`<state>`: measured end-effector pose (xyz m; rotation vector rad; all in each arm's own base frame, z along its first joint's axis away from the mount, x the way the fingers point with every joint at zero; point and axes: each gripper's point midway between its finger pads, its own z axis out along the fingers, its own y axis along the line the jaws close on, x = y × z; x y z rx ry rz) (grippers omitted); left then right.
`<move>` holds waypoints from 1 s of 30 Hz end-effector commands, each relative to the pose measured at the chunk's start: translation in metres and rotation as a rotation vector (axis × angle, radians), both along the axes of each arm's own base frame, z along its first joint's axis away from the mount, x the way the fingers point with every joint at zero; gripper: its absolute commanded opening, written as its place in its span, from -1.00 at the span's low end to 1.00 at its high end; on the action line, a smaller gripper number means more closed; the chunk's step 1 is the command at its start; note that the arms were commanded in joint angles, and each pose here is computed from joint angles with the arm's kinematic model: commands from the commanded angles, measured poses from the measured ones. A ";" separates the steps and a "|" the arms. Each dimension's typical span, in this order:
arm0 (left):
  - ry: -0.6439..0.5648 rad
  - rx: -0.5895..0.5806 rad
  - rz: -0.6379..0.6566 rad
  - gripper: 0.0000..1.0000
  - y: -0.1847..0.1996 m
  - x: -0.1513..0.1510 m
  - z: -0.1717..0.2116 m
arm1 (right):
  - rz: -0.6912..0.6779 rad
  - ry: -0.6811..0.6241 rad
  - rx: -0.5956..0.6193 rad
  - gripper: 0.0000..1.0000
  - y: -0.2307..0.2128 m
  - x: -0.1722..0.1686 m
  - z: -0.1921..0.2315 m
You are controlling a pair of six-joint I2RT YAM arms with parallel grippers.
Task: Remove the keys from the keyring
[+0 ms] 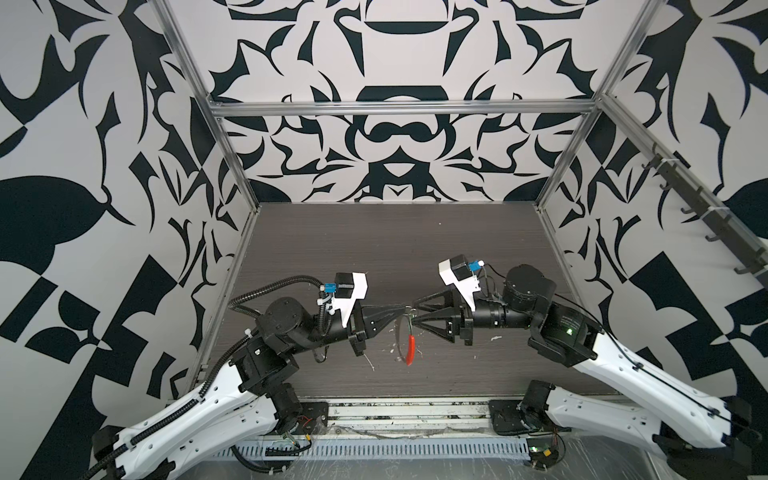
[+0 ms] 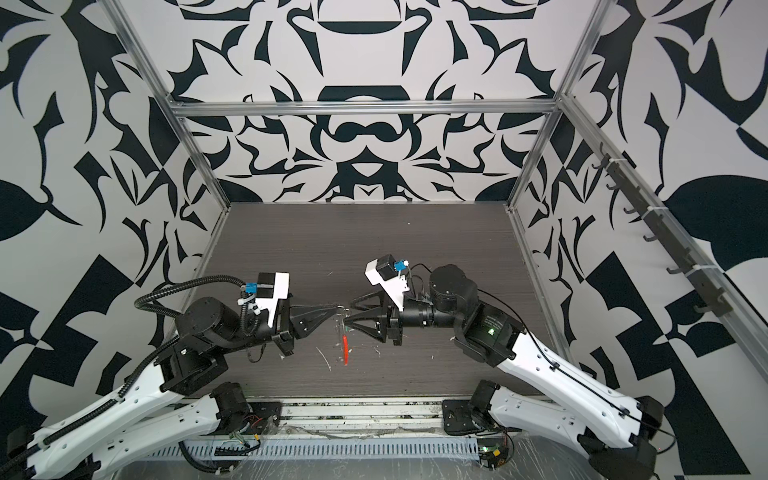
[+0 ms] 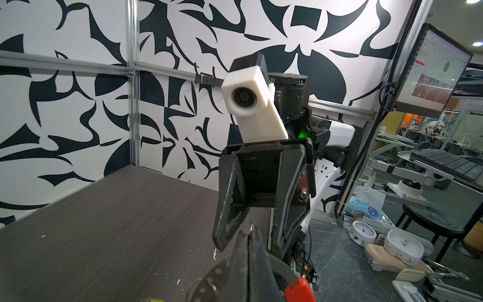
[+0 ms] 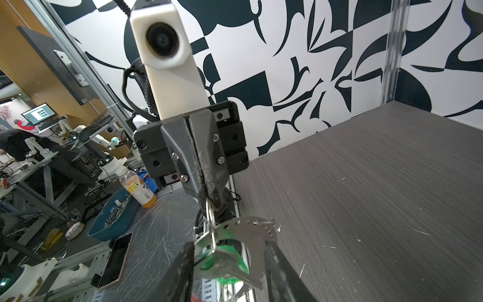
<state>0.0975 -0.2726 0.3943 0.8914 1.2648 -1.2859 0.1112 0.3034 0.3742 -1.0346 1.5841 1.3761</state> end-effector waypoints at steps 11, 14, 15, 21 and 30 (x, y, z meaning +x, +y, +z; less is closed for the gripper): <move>-0.022 -0.075 0.049 -1.00 0.008 0.004 0.013 | 0.024 -0.023 0.057 -0.66 0.001 -0.004 0.017; -0.024 -0.087 0.057 -1.00 0.009 0.005 0.016 | 0.026 -0.023 0.057 -0.81 0.001 -0.004 0.017; -0.024 -0.090 0.059 -1.00 0.010 0.005 0.016 | 0.026 -0.022 0.056 -0.85 0.002 -0.004 0.016; -0.034 -0.125 0.069 -1.00 0.014 0.005 0.022 | 0.025 -0.015 0.053 -1.00 0.004 -0.003 0.013; -0.048 -0.146 0.059 -1.00 0.012 0.005 0.027 | 0.047 0.001 0.062 -1.00 0.010 -0.002 0.010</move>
